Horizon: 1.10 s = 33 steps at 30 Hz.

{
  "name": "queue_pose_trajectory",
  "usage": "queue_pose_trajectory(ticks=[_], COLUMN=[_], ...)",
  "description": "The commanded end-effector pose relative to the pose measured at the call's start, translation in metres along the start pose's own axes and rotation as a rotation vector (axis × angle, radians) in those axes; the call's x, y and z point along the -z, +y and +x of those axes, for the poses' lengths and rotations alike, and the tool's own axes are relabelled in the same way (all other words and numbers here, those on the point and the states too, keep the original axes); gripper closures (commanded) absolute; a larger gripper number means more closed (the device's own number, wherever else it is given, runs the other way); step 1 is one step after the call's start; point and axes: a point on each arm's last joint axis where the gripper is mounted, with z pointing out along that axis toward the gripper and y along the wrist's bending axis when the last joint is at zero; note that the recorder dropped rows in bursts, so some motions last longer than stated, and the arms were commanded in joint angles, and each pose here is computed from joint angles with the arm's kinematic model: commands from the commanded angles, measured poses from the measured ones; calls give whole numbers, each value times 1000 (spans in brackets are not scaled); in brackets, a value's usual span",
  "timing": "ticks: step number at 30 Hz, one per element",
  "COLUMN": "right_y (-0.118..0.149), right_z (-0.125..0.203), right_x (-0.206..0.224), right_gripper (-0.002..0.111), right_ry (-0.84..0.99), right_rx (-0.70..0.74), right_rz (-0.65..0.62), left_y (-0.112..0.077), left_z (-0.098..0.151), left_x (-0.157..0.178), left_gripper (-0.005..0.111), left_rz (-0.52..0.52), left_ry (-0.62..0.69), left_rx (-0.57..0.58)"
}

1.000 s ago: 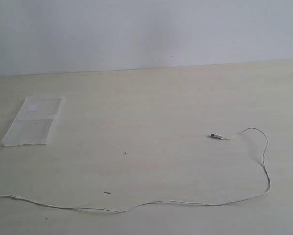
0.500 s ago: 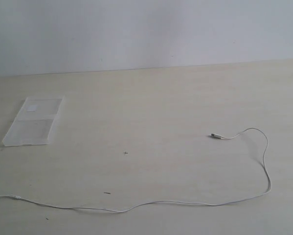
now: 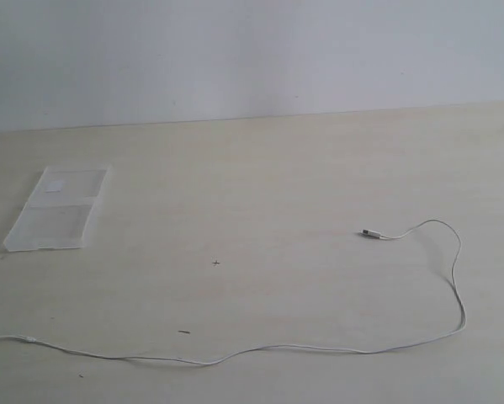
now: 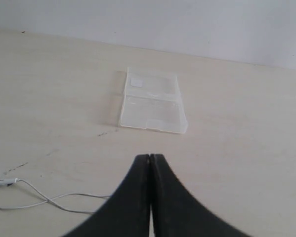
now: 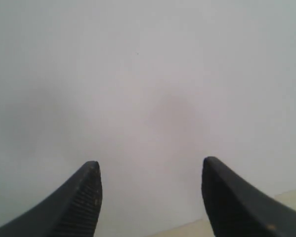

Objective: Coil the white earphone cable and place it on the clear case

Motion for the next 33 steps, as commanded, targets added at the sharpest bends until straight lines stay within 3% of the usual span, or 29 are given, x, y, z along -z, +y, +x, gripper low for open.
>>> queue_pose_trajectory(ticks=[1, 6, 10, 22, 27, 33], right_y=[10, 23, 31, 24, 28, 30], right_z=[13, 43, 63, 111, 133, 145], right_x=[-23, -41, -50, -79, -78, -80], right_gripper=[50, 50, 50, 50, 50, 50], right_ry=[141, 285, 378, 577, 690, 738], right_rx=[147, 247, 228, 77, 187, 181], right_rz=[-48, -150, -189, -82, -114, -111], left_y=[-1, -1, -1, -1, -1, -1], left_z=[-2, -2, -2, -2, -2, -2], left_x=[1, 1, 1, 1, 1, 1], left_gripper=[107, 107, 107, 107, 107, 107], left_rz=[7, 7, 7, 7, 7, 7], left_ry=[-11, -11, -11, -11, -11, -11], left_rx=[-5, -5, -5, -5, -5, -5])
